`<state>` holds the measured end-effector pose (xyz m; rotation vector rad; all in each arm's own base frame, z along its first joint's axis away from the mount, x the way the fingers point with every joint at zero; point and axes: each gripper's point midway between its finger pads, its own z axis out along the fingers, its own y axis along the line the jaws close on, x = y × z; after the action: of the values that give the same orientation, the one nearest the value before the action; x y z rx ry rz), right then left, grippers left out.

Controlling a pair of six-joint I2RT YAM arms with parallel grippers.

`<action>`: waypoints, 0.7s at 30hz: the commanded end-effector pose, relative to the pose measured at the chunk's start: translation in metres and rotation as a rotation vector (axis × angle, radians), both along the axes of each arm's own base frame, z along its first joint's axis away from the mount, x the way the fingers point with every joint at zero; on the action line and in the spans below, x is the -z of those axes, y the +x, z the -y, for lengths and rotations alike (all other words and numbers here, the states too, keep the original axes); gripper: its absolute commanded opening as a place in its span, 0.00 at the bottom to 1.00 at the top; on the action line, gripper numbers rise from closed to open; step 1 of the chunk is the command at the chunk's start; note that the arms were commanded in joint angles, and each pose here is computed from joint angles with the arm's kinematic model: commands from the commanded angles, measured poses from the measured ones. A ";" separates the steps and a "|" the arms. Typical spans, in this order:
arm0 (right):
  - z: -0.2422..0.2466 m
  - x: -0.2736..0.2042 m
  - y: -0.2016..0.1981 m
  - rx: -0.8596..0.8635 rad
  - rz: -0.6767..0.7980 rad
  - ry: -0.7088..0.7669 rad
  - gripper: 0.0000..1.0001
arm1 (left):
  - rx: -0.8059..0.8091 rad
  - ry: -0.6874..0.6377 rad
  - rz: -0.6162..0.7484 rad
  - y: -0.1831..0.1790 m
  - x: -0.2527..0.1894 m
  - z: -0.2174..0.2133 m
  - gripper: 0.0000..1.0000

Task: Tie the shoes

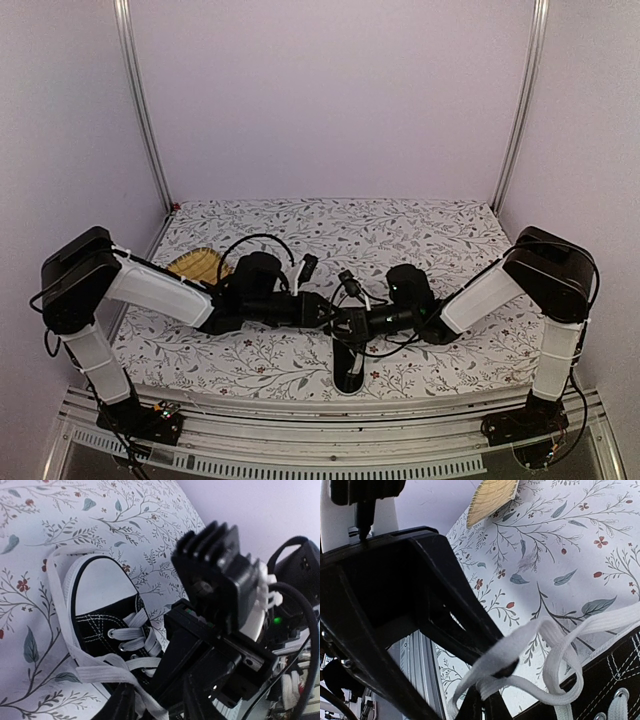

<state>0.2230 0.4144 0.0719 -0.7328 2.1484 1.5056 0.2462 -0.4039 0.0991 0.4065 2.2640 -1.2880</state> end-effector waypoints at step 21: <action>0.001 0.001 0.005 0.031 0.034 0.003 0.02 | 0.167 0.093 0.115 -0.060 0.033 -0.038 0.37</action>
<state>0.2258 0.4139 0.0723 -0.7171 2.1330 1.4878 0.1929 -0.3610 0.0688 0.6357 2.2912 -1.2025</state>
